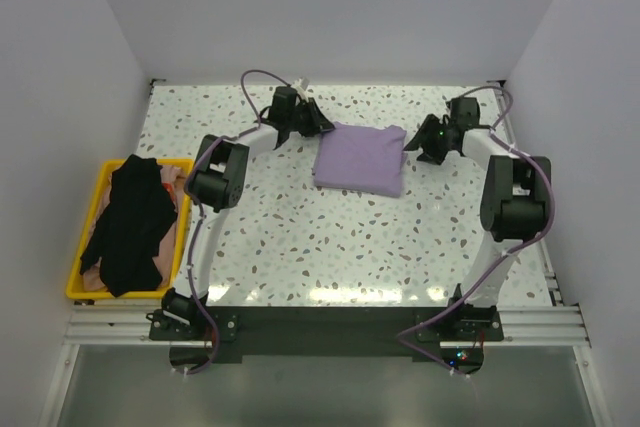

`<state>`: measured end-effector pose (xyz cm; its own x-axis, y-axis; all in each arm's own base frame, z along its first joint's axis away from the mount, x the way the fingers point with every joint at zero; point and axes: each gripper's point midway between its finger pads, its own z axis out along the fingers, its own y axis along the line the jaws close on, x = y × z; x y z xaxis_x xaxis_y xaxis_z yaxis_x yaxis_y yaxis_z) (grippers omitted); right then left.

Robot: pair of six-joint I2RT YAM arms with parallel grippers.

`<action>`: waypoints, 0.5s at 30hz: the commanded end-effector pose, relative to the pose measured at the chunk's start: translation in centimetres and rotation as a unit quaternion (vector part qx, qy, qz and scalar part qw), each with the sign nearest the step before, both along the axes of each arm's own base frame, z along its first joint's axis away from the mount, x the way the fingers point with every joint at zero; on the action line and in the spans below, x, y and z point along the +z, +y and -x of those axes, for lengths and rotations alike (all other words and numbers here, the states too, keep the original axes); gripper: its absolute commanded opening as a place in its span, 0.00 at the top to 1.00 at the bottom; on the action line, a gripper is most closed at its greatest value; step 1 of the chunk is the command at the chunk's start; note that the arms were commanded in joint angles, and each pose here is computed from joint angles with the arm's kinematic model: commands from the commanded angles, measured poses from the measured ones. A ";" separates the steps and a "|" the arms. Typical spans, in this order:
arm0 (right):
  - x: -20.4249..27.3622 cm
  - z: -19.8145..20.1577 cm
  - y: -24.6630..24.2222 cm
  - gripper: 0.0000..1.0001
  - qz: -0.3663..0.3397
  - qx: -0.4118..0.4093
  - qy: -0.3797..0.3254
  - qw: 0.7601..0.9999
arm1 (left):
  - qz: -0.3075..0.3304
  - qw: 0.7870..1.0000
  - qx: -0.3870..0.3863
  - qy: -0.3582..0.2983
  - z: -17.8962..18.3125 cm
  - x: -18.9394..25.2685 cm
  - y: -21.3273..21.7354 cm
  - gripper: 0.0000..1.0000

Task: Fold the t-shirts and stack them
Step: Fold the tshirt

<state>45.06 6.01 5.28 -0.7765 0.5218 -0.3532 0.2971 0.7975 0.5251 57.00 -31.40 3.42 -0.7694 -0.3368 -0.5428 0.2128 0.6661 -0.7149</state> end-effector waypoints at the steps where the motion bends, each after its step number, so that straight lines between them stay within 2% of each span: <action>1: 0.0 -1.4 0.3 0.45 0.043 0.034 -0.005 0.998 | 0.003 0.999 0.002 -0.032 -0.9 4.1 1.0 0.76; 7: -2.1 -0.8 3.1 0.45 0.078 0.059 0.030 0.995 | 0.013 0.999 -0.004 -0.042 -1.0 5.9 0.7 0.75; 11: -2.6 0.0 2.7 0.45 0.122 0.042 0.049 0.990 | 0.016 0.998 -0.007 -0.052 -1.2 7.1 0.6 0.74; 15: -3.2 0.0 3.6 0.44 0.122 0.051 0.056 0.990 | 0.018 0.998 -0.011 -0.054 -1.2 7.5 0.5 0.73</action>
<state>45.58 10.45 2.71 -0.8510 0.3596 -0.3826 0.2249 0.9081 0.3532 56.93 -31.19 4.24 -0.7789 -0.3321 -0.5320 0.2096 0.6617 -0.7199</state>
